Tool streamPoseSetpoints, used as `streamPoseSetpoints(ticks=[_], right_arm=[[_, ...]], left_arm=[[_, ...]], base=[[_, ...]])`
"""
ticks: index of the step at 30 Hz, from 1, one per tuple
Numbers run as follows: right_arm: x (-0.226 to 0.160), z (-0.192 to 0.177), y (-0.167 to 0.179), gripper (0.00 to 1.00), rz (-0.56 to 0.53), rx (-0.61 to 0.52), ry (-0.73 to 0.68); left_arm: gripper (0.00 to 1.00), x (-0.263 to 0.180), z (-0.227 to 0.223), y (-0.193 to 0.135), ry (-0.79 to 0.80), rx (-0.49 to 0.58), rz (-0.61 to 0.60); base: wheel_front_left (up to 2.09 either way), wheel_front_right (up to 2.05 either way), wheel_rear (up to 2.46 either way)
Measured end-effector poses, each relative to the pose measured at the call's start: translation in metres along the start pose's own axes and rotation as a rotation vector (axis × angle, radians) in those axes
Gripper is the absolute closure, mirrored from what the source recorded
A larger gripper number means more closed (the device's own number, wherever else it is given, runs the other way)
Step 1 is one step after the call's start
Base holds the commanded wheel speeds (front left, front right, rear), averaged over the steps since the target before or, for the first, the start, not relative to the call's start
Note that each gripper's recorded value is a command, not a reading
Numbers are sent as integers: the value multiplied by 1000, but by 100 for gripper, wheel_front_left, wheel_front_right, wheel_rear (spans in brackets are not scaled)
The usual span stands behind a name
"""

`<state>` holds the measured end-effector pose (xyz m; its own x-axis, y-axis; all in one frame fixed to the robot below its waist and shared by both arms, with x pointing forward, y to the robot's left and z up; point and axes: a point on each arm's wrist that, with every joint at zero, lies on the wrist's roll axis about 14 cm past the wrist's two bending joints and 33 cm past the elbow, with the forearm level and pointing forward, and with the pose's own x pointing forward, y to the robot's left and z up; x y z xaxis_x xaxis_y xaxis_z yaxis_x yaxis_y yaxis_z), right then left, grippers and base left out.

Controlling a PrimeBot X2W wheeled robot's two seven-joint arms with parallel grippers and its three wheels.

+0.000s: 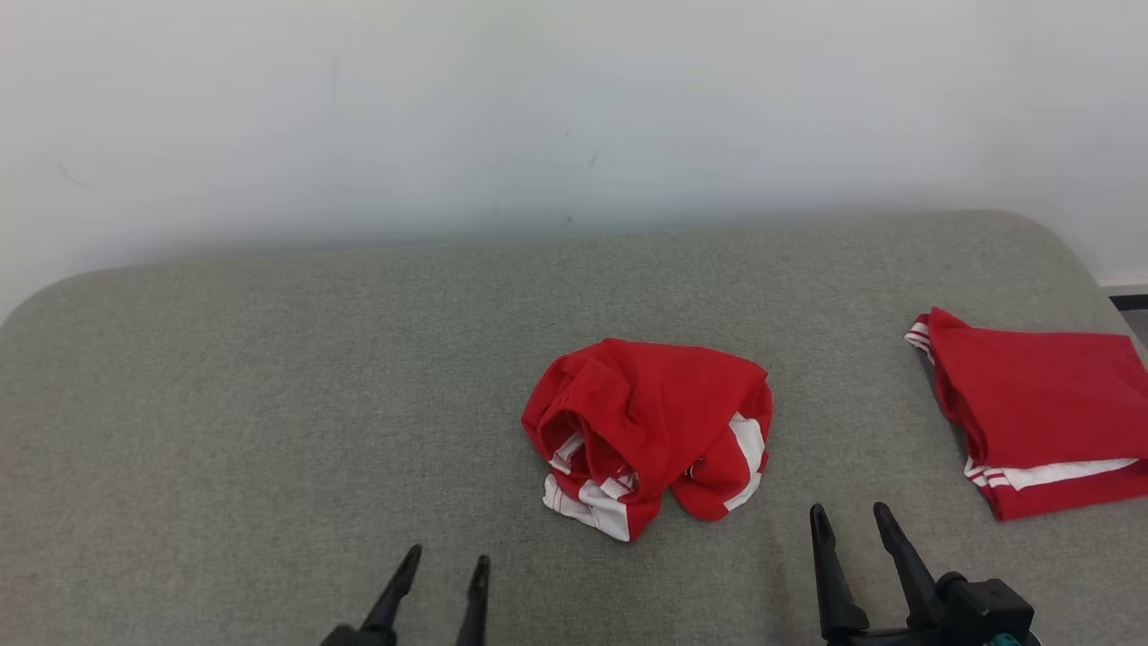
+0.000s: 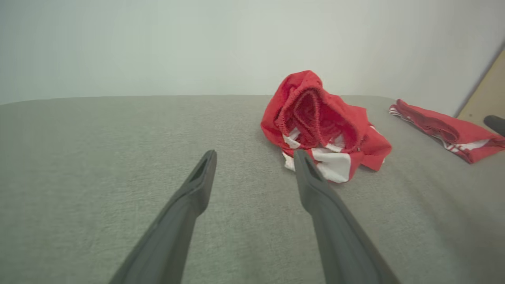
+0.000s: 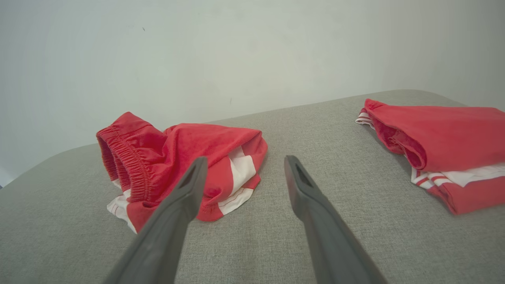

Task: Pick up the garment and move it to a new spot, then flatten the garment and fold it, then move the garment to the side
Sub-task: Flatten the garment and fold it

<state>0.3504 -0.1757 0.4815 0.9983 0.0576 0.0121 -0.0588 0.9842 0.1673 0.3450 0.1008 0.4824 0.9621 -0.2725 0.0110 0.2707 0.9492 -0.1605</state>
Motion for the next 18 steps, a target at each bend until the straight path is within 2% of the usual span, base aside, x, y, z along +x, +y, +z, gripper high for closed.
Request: streamPoseSetpoints(ticks=[11,18], right_arm=[[-10,2,-21,0,-70,7,-5],[-21,2,-40,0,-137,5,-5]], left_arm=[[0,53,-25,-93,161,68,-370],[0,82,-39,-117,245,133,-489]], base=[[0,0,0],[0,0,0]])
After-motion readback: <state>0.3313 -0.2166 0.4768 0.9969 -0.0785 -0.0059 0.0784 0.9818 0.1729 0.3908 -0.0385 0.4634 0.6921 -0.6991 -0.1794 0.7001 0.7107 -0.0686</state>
